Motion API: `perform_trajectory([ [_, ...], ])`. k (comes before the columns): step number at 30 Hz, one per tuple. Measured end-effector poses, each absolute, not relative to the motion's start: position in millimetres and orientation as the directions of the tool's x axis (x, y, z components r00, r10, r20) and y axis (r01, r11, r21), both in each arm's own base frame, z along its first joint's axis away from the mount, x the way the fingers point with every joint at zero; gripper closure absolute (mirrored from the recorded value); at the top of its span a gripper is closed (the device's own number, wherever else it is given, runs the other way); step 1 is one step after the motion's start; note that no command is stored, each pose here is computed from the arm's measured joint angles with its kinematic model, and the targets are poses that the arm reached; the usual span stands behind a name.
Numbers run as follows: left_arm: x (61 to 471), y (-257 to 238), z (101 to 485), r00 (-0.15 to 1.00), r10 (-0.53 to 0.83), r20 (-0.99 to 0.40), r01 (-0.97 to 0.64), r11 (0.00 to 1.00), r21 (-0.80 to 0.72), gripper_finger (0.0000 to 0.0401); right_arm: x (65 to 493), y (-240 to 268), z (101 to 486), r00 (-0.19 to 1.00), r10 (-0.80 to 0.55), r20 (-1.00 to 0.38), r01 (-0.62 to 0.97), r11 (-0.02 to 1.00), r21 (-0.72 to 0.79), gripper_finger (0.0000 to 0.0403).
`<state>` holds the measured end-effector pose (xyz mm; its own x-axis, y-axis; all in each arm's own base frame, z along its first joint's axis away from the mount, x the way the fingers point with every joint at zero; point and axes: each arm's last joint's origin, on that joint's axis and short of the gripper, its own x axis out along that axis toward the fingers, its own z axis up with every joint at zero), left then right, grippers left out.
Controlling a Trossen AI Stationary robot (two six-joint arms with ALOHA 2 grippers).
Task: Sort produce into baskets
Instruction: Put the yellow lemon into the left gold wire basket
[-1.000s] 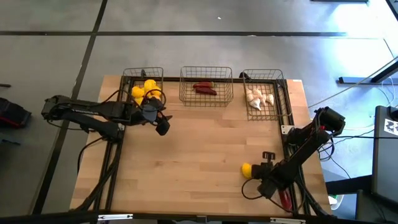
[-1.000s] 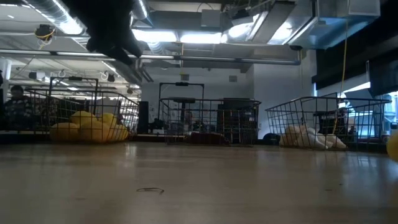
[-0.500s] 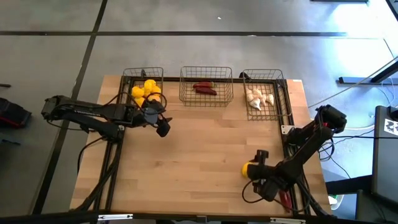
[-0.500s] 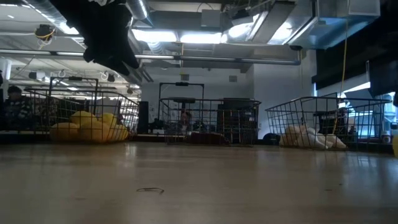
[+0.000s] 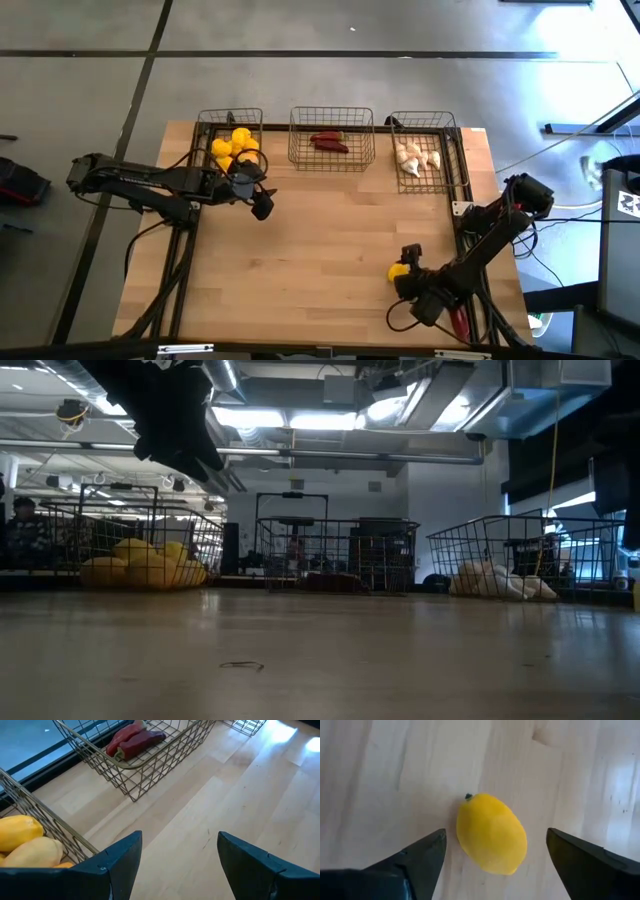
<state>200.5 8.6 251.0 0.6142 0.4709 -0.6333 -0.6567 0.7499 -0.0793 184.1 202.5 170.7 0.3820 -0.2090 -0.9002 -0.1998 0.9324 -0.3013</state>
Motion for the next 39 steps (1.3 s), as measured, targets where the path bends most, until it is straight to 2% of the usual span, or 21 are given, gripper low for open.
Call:
perform_trajectory([
  [7, 201.1, 8.6, 251.5, 0.619, 0.471, -0.628, -0.63, 0.775, -0.04, 0.0148, 185.6, 191.6, 155.3, 0.327, -0.182, -0.927, -0.185, 0.95, -0.252, 0.0096],
  [25, 201.5, 9.4, 252.1, 0.622, 0.473, -0.624, -0.58, 0.814, 0.039, 0.0148, 192.7, 185.9, 154.5, 0.338, -0.206, -0.918, -0.185, 0.942, -0.279, 0.0207],
  [32, 209.7, 2.8, 258.0, 0.697, 0.448, -0.561, -0.555, 0.831, -0.026, 0.0148, 184.4, 173.0, 175.9, 0.343, -0.218, -0.914, -0.124, 0.954, -0.274, 0.0209],
  [39, 225.4, -10.8, 259.4, 0.773, 0.402, -0.491, -0.503, 0.859, -0.09, 0.0148, 190.8, 150.6, 203.0, 0.452, -0.241, -0.859, -0.019, 0.96, -0.279, 0.021],
])
